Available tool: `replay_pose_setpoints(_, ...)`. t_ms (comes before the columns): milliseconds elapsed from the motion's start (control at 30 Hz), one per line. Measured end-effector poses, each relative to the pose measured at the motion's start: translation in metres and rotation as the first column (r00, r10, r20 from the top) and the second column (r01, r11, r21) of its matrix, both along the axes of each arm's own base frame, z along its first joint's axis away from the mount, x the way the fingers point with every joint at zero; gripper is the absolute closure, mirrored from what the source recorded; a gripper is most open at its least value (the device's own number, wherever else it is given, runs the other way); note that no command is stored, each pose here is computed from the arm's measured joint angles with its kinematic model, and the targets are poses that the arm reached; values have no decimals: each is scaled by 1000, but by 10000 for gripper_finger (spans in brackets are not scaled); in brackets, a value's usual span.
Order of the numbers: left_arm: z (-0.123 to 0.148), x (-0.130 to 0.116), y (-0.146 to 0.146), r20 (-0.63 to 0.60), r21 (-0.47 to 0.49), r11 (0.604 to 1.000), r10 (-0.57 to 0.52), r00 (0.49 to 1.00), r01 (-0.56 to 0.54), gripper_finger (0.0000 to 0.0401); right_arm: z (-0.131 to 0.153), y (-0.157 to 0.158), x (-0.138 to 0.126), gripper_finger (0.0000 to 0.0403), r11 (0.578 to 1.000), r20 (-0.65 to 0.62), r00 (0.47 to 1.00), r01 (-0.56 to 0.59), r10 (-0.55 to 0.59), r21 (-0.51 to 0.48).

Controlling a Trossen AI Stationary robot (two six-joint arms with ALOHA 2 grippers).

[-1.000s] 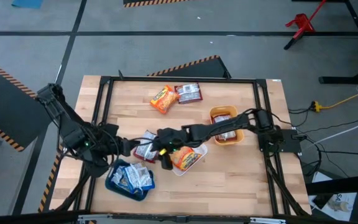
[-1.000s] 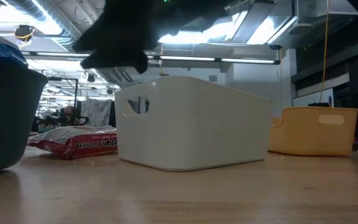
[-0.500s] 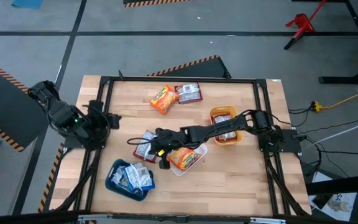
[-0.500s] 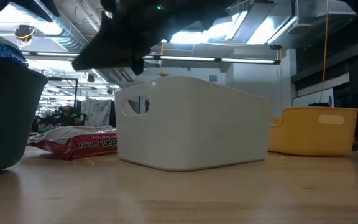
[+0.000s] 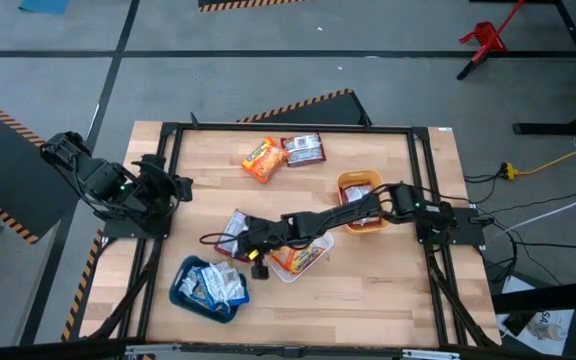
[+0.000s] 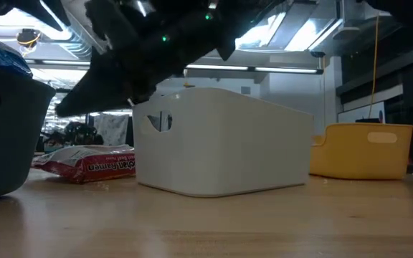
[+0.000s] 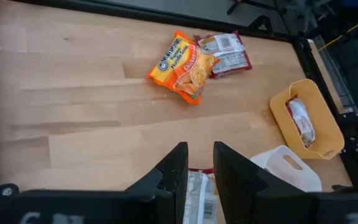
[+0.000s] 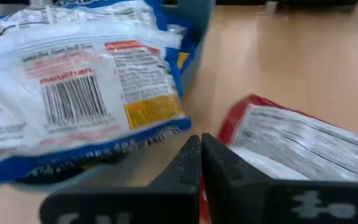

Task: Sort Maruchan noodles
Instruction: Put the blue noodle pack into the green bin, then put the bottom red noodle pack into the yellow bin

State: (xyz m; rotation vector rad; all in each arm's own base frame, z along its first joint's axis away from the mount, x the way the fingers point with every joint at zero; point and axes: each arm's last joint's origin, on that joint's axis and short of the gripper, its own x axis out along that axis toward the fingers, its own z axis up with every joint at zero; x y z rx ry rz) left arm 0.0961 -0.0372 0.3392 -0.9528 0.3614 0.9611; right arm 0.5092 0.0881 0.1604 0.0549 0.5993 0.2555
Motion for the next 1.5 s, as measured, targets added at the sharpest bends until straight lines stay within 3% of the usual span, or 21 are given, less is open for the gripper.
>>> replay_pose_setpoints(167,0,0,0,-5,0,1000,1,1000,-1,332,-4,6,7,402,999,3,999,-39,39,25)
replay_pose_setpoints(633,0,0,0,-3,5,1000,1,1000,-1,332,-6,29,5,402,990,48,989,-141,142,-33)
replay_pose_setpoints(900,0,0,0,-3,10,1000,2,1000,-2,332,7,34,10,402,976,135,967,-218,218,-17)
replay_pose_setpoints(1000,0,0,1,-2,14,1000,4,1000,-4,332,13,35,11,402,961,163,947,-270,276,-57)
replay_pose_setpoints(1267,0,-1,1,-8,18,1000,3,1000,-3,332,45,30,16,402,955,65,957,-273,282,-117)
replay_pose_setpoints(1500,-1,-2,2,-49,42,999,-20,999,22,332,106,8,2,402,911,-170,957,-279,237,-305)
